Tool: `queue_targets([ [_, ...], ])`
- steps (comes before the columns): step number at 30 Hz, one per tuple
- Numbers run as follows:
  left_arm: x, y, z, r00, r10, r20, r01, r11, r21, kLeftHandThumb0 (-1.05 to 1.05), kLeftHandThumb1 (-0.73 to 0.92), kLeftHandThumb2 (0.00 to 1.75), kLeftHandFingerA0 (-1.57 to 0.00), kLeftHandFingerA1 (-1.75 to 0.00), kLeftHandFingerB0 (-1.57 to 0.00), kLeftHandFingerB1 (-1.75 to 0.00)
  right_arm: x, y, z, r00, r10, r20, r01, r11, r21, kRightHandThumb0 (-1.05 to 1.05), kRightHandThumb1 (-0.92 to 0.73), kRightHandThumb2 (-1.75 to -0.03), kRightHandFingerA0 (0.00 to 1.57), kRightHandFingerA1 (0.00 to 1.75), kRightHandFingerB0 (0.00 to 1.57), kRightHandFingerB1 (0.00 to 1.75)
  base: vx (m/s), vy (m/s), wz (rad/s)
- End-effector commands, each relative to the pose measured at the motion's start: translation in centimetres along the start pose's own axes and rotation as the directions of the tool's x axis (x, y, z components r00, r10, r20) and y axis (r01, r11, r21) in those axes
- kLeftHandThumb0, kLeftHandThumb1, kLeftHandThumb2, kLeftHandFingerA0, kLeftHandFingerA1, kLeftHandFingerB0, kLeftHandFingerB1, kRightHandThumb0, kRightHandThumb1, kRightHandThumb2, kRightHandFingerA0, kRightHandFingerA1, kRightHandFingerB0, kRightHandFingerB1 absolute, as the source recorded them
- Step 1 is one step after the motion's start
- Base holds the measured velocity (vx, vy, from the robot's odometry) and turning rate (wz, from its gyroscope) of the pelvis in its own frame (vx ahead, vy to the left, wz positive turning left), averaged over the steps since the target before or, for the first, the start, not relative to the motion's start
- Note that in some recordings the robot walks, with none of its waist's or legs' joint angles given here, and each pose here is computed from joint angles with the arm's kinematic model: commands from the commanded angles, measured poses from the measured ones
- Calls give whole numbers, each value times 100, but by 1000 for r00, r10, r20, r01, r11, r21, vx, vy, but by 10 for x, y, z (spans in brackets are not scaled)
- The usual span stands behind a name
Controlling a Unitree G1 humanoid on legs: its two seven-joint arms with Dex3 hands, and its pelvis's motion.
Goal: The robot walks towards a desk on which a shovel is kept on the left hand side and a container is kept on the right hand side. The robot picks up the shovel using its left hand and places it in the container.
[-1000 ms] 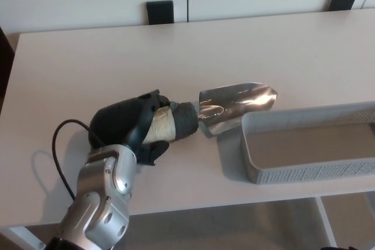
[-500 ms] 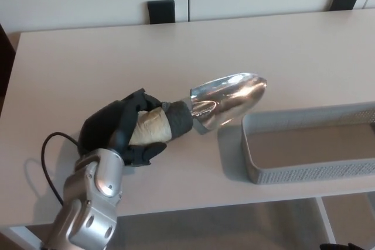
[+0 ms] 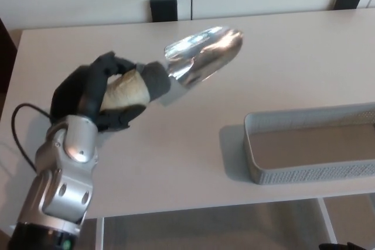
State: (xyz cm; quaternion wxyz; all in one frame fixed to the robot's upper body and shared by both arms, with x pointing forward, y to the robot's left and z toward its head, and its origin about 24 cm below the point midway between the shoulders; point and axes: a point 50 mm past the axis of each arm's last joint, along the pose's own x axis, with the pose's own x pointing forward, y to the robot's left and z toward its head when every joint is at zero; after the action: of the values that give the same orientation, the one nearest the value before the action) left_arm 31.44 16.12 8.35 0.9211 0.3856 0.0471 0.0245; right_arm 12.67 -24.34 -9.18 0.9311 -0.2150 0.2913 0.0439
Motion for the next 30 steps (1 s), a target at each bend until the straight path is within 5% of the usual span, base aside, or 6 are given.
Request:
queue_targets([
  [1,-2,1,27,996,-7,88,12,999,-46,-42,82,67,-74,-160,-70,-106,-1,-3,0,1000,-9,9,9,1000,-7,-27,-65,-59,46,49,49,47,0,0,0],
  [4,-5,-4,46,986,-30,164,37,999,-38,-35,83,64,-86,-92,-66,-52,0,-5,2,1000,-12,6,12,1000,-22,-28,-66,-59,46,48,48,46,0,0,0],
  [17,-13,-39,108,957,-220,192,248,959,-138,-44,77,69,-77,-161,-77,-104,3,-7,9,1000,-9,26,11,999,-46,-28,-66,-59,46,46,49,46,0,0,0],
  [22,-22,-59,122,944,-249,216,279,953,-117,-40,80,63,-80,-102,-48,-43,5,-6,10,1000,-4,24,6,999,-48,-27,-67,-59,46,47,48,46,0,0,0],
  [25,-25,-68,128,944,-263,201,290,949,-122,-34,77,67,-73,-158,-72,-99,5,-6,9,1000,-4,26,5,999,-44,-26,-66,-59,47,48,48,47,0,0,0],
  [30,-29,-87,140,930,-307,201,335,934,-125,-35,79,64,-81,-79,-68,-54,5,-7,11,999,2,47,0,999,-40,-27,-67,-59,48,50,48,48,0,0,0],
])
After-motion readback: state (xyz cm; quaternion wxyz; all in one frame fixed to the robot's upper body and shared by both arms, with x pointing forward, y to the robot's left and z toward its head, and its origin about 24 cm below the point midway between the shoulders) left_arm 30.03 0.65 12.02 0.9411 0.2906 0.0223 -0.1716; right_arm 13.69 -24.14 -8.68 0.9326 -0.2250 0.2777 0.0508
